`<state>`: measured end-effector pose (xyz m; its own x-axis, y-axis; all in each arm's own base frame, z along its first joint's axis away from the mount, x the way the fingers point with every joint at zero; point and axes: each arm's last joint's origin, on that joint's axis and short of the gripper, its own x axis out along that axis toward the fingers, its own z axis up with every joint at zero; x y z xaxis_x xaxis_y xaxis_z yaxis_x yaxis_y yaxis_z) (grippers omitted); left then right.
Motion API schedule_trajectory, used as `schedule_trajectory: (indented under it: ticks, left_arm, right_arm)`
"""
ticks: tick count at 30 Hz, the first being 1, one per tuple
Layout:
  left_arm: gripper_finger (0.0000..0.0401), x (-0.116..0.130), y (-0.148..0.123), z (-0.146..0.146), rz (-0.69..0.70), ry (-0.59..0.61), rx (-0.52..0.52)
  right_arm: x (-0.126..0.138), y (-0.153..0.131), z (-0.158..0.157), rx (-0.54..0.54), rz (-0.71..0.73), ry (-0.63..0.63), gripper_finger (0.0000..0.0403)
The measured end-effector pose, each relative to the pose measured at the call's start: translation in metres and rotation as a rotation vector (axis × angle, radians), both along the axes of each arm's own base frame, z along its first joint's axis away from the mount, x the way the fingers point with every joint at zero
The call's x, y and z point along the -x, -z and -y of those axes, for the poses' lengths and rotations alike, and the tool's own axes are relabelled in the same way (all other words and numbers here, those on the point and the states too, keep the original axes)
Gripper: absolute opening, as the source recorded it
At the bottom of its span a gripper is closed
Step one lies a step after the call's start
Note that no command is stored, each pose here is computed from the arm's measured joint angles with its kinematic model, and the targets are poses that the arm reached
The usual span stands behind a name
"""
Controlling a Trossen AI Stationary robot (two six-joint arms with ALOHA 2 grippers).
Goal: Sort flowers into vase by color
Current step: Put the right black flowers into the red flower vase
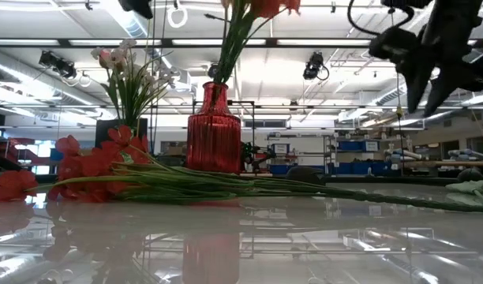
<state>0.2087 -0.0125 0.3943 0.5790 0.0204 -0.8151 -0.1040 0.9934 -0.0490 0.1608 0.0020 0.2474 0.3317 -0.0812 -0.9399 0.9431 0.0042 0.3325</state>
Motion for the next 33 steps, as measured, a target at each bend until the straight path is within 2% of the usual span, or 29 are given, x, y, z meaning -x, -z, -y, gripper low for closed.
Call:
schedule_trajectory:
  ticks: [4, 8, 13, 17, 23, 29, 33]
  left_arm:
    - [0.0304, 0.011, 0.013, -0.001, 0.004, -0.066, 0.045]
    - [0.0304, 0.012, 0.032, -0.001, -0.028, -0.143, 0.08]
    - [0.0304, 0.011, 0.055, -0.001, -0.103, -0.203, 0.089]
    - [0.0304, 0.012, 0.069, -0.001, -0.163, -0.216, 0.086]
    - [0.0304, 0.015, 0.071, -0.001, -0.188, -0.212, 0.078]
    - [0.0304, 0.014, 0.071, -0.001, -0.19, -0.158, 0.047]
    - [0.0304, 0.014, 0.071, -0.001, -0.19, -0.15, 0.043]
  right_arm:
    - [-0.002, 0.013, -0.006, -0.037, -0.169, 0.026, 0.0111]
    - [-0.002, 0.025, -0.011, -0.103, -0.344, 0.091, 0.0112]
    - [-0.012, 0.039, -0.013, -0.088, -0.432, 0.119, 0.0117]
    - [-0.02, 0.062, -0.014, -0.126, -0.441, 0.158, 0.0117]
    - [-0.02, 0.094, -0.012, -0.17, -0.406, 0.262, 0.0116]
    - [-0.014, 0.11, -0.012, -0.209, -0.392, 0.339, 0.0113]
    - [-0.014, 0.111, -0.012, -0.201, -0.375, 0.358, 0.0094]
